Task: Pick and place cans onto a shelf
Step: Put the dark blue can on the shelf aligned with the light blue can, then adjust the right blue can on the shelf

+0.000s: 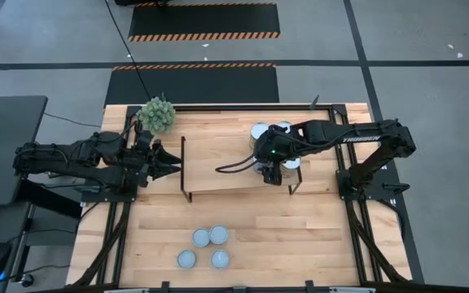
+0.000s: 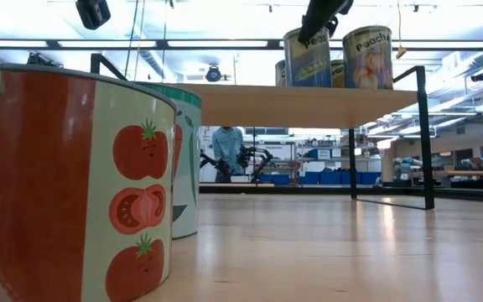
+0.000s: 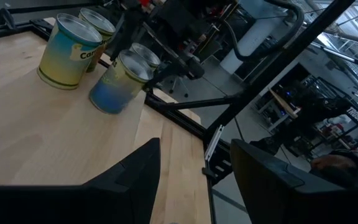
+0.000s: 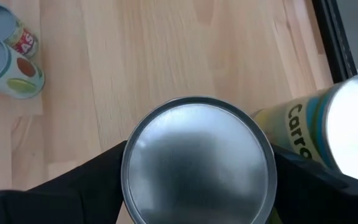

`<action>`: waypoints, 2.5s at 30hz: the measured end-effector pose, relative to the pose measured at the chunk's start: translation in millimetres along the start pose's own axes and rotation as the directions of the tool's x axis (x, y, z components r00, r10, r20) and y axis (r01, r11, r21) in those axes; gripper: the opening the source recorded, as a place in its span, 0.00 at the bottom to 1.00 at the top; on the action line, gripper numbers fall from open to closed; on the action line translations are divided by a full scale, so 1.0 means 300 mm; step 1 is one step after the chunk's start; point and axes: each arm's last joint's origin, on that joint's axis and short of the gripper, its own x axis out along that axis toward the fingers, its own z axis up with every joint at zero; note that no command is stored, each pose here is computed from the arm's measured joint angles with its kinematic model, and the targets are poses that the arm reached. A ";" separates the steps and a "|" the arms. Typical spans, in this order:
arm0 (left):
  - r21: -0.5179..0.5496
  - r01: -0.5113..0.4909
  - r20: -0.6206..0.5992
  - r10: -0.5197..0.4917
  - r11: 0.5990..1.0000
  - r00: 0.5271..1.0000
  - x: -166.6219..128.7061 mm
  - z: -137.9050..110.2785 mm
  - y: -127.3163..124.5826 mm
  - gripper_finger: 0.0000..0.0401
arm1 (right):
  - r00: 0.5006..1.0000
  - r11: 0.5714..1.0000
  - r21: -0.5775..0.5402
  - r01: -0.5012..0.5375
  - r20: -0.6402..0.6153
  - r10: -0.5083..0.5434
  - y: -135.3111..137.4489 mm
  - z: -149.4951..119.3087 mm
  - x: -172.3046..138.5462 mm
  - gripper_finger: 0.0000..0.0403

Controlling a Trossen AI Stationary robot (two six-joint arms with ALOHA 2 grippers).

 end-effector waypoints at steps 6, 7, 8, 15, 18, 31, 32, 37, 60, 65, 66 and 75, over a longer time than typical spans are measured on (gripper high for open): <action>0.000 0.000 0.000 0.000 1.000 1.000 0.000 0.000 0.000 0.50 | 0.999 1.000 -0.002 0.018 -0.028 -0.018 -0.005 -0.008 0.007 0.90; 0.000 0.000 0.000 0.000 1.000 1.000 0.000 0.000 0.000 0.50 | 0.999 1.000 -0.003 0.027 -0.028 -0.027 -0.006 -0.008 0.007 0.91; 0.000 0.000 -0.001 0.000 1.000 1.000 0.000 0.000 0.000 0.50 | 0.999 0.999 -0.007 0.036 -0.031 -0.036 -0.006 -0.009 0.007 0.91; 0.000 0.000 0.000 0.000 1.000 1.000 0.000 0.000 0.000 0.50 | 0.998 0.998 -0.025 0.052 -0.031 -0.053 0.011 -0.013 0.000 0.91; 0.000 0.001 0.000 -0.001 1.000 1.000 0.000 0.000 0.000 0.50 | 0.999 0.998 -0.028 0.051 -0.015 -0.051 0.018 -0.006 -0.015 0.91; -0.003 0.015 -0.011 -0.015 1.000 1.000 0.000 -0.001 -0.002 0.50 | 0.997 0.995 -0.065 0.072 0.024 -0.071 0.043 0.020 -0.134 0.91; -0.003 0.017 -0.013 -0.017 1.000 1.000 0.000 -0.001 -0.002 0.50 | 0.997 0.994 -0.077 0.072 0.016 -0.071 0.052 0.016 -0.143 0.91; -0.002 0.018 -0.014 -0.018 1.000 1.000 0.000 -0.001 -0.002 0.50 | 0.989 0.983 -0.147 0.108 -0.082 -0.121 0.113 -0.040 -0.173 0.91; 0.102 -0.009 0.002 0.009 0.995 1.000 0.042 -0.001 0.002 0.50 | 0.911 0.893 -0.373 0.253 -0.220 -0.350 0.169 -0.158 -0.148 0.91; 0.100 -0.002 0.011 0.001 0.995 1.000 0.041 0.002 -0.001 0.50 | 0.887 0.880 -0.380 0.286 -0.242 -0.393 0.150 -0.171 -0.111 0.91; 0.100 0.001 0.016 -0.002 0.995 1.000 0.041 0.004 -0.002 0.50 | 0.884 0.879 -0.378 0.290 -0.246 -0.398 0.145 -0.171 -0.107 0.91; 0.100 0.004 0.021 -0.007 0.995 1.000 0.041 0.005 -0.003 0.50 | 0.870 0.877 -0.354 0.326 -0.251 -0.425 0.117 -0.165 -0.095 0.91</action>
